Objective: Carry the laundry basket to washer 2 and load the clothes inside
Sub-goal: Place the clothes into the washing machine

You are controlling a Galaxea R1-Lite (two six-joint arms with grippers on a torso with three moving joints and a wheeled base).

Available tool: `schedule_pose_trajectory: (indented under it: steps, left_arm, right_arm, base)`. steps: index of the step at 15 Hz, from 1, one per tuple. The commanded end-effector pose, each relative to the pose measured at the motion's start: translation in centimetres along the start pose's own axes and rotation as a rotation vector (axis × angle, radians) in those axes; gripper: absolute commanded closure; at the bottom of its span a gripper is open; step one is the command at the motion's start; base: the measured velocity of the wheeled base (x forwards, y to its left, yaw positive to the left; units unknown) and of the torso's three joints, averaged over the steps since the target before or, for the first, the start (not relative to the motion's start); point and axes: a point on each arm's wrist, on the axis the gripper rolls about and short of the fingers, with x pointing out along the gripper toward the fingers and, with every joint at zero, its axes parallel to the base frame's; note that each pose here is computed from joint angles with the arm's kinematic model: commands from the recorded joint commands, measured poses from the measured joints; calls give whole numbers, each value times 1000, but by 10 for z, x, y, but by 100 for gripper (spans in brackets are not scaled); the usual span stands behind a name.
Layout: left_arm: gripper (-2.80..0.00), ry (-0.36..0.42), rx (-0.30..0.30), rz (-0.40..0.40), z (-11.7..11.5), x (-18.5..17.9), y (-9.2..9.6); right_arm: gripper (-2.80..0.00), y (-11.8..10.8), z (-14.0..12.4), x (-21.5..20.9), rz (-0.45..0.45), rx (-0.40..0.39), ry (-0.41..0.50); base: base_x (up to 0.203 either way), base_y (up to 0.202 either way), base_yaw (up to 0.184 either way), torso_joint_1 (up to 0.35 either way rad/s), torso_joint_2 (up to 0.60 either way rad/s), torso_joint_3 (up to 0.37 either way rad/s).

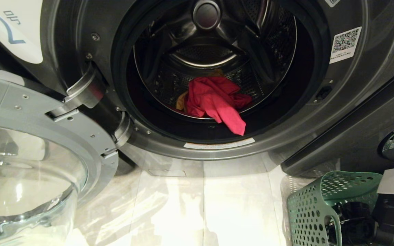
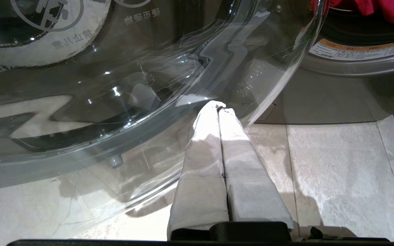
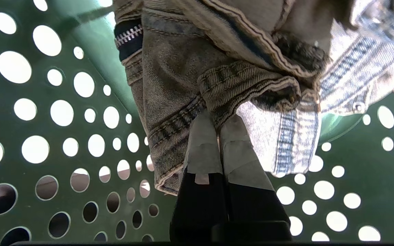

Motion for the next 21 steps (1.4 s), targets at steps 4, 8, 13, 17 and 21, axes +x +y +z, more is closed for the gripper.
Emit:
schedule_pose_trajectory:
  steps: [4, 8, 13, 17, 21]
  left_arm:
    - [0, 39, 0, 1, -11, 2, 0]
    - [0, 39, 0, 1, -11, 2, 0]
    - [0, 39, 0, 2, -11, 2, 0]
    - [0, 39, 0, 1, -11, 2, 0]
    - [0, 39, 0, 2, -11, 2, 0]
  right_arm:
    - [0, 1, 5, -10, -18, 42, 7]
    - [0, 1, 12, -21, -19, 60, -8]
    - [0, 6, 19, -48, -13, 86, -31]
    - [0, 15, 25, -103, -8, 91, -73]
    - [0, 26, 7, -167, -5, 83, -124]
  base:
    - [0, 0, 0, 0, 0, 0]
    - [0, 0, 0, 0, 0, 0]
    - [0, 0, 0, 0, 0, 0]
    - [0, 0, 0, 0, 0, 0]
    - [0, 0, 0, 0, 0, 0]
